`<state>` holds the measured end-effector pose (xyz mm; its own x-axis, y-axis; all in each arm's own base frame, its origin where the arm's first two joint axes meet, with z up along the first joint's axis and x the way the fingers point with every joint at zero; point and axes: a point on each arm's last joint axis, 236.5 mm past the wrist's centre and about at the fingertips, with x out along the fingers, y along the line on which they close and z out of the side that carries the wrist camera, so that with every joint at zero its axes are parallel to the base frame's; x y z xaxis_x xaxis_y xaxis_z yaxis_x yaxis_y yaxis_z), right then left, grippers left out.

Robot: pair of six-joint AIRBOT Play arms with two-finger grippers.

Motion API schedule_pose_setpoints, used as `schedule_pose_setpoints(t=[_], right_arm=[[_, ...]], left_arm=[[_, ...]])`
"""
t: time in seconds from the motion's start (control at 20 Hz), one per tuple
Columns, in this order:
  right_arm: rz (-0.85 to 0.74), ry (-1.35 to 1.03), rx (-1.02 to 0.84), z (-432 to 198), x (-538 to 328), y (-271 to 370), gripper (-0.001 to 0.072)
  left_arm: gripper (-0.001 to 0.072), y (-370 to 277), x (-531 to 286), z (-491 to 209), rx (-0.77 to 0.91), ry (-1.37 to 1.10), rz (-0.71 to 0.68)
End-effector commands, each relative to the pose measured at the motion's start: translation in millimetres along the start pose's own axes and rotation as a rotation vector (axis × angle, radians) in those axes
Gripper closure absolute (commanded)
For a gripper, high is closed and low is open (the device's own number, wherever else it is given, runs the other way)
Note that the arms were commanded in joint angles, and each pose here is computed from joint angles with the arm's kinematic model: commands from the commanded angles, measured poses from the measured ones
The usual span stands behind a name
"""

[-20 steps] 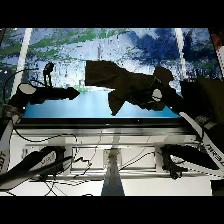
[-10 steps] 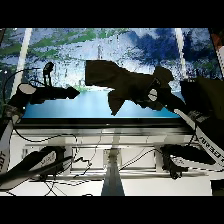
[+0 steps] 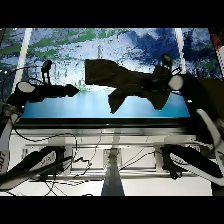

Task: Fold the clothes and pants, and hang the long-sleeved shirts on hangers.

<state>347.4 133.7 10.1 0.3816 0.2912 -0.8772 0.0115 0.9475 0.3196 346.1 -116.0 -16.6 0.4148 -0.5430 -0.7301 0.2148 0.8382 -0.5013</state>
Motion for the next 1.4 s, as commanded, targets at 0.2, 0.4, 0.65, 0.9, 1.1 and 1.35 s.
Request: schedule_pose_setpoints(t=[0.2, 0.4, 0.65, 0.9, 1.1, 1.35], right_arm=[[-0.091, 0.369, -0.461, -104.8, -120.7, -48.1, 0.0703], [-0.26, 0.552, -0.487, -131.7, -146.6, -94.1, 0.0703], [-0.399, 0.543, -0.489, -120.5, -155.5, -122.1, 0.0703], [-0.382, 0.383, -0.525, -87.9, -137.9, -113.4, 0.0702], [-0.36, 0.354, -0.53, -83.2, -133.6, -107.5, 0.0703], [-0.357, 0.354, -0.526, -83.5, -133.4, -106.8, 0.0702]], left_arm=[[0.023, -4.0, 20.3, -8.8, -0.072, 0.062, -0.015], [0.023, -9.2, 50.1, -21.4, -0.107, 0.112, -0.037], [0.023, -16.7, 61.7, 30.1, -0.145, -0.004, -0.065], [0.023, -49.1, 99.4, 45.3, -0.053, 0.072, -0.129], [0.023, -67.5, 135.6, 41.4, 0.06, 0.129, -0.153], [0.023, -57.0, 156.7, 35.4, 0.085, 0.168, -0.131]])
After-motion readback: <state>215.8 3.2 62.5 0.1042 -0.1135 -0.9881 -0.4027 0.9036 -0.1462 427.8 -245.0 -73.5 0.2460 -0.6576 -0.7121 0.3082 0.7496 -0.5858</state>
